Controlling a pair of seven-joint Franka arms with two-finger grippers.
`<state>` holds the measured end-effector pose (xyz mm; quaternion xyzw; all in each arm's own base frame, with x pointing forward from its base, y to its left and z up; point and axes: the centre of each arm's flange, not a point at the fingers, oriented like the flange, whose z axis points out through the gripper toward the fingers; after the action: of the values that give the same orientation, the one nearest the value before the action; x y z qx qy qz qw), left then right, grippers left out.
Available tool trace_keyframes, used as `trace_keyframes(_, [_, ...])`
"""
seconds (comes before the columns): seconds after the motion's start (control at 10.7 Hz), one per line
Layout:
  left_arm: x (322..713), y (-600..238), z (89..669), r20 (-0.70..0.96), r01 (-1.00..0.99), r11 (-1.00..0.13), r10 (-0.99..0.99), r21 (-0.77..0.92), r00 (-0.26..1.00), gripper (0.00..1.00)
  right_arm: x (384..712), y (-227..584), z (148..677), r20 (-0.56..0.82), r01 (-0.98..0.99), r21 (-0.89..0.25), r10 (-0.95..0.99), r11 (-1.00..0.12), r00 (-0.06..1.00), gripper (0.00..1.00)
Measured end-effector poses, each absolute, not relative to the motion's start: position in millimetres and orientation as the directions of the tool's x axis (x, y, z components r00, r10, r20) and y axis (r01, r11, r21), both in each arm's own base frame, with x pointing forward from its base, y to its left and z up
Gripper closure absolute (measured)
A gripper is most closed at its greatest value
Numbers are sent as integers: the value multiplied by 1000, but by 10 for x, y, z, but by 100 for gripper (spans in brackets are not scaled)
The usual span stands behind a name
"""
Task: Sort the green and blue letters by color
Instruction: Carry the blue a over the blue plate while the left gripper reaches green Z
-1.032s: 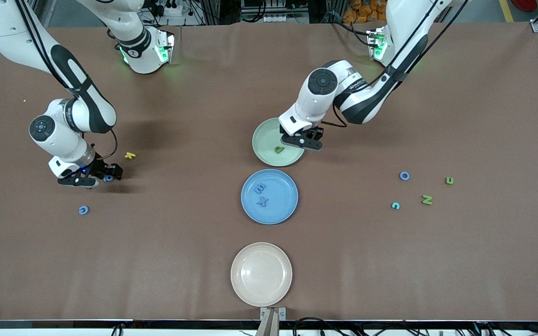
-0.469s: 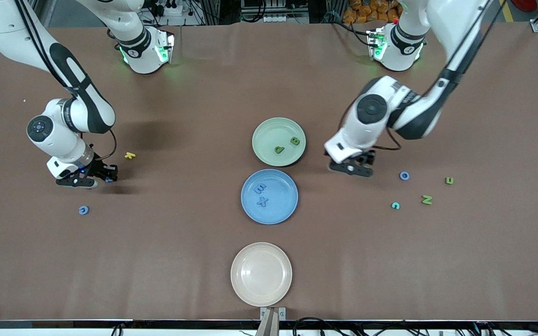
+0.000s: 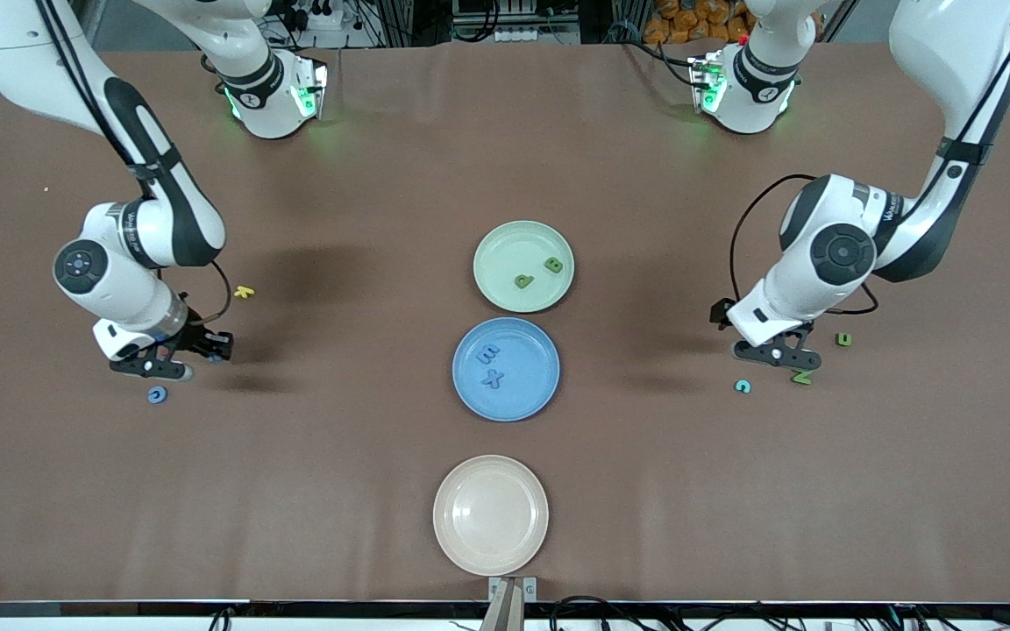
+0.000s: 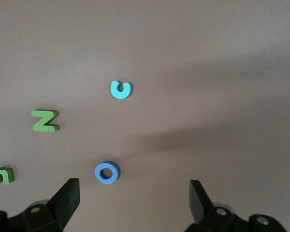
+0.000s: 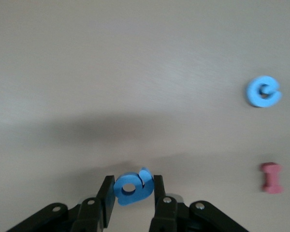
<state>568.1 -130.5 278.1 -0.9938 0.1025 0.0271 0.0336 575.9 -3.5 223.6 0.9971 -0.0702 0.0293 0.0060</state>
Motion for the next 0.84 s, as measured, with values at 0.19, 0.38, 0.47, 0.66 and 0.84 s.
trace_keyframes(0.19, [5733,-1063,2716,-64,-158,-986,-154,-52,986,0,5970,635,2490,65,-202,1,-202,-979,977,63])
trace_keyframes(0.38, [5842,-612,2574,-38,-76,-997,-75,-19,996,0,6133,1241,2622,64,-249,-49,-252,-967,966,63])
trace_keyframes(0.47, [5872,-444,2471,-29,-57,-998,-57,-9,998,1,6200,1492,2636,60,-257,-87,-262,-963,963,63])
trace_keyframes(0.66, [5937,-255,2324,-15,-74,-997,-73,-36,997,4,6300,2039,2653,61,-237,-144,-247,-961,967,63])
trace_keyframes(0.84, [6028,-195,2276,-3,-100,-993,-100,-60,995,11,6316,2564,2621,65,-223,-170,-236,-960,969,63])
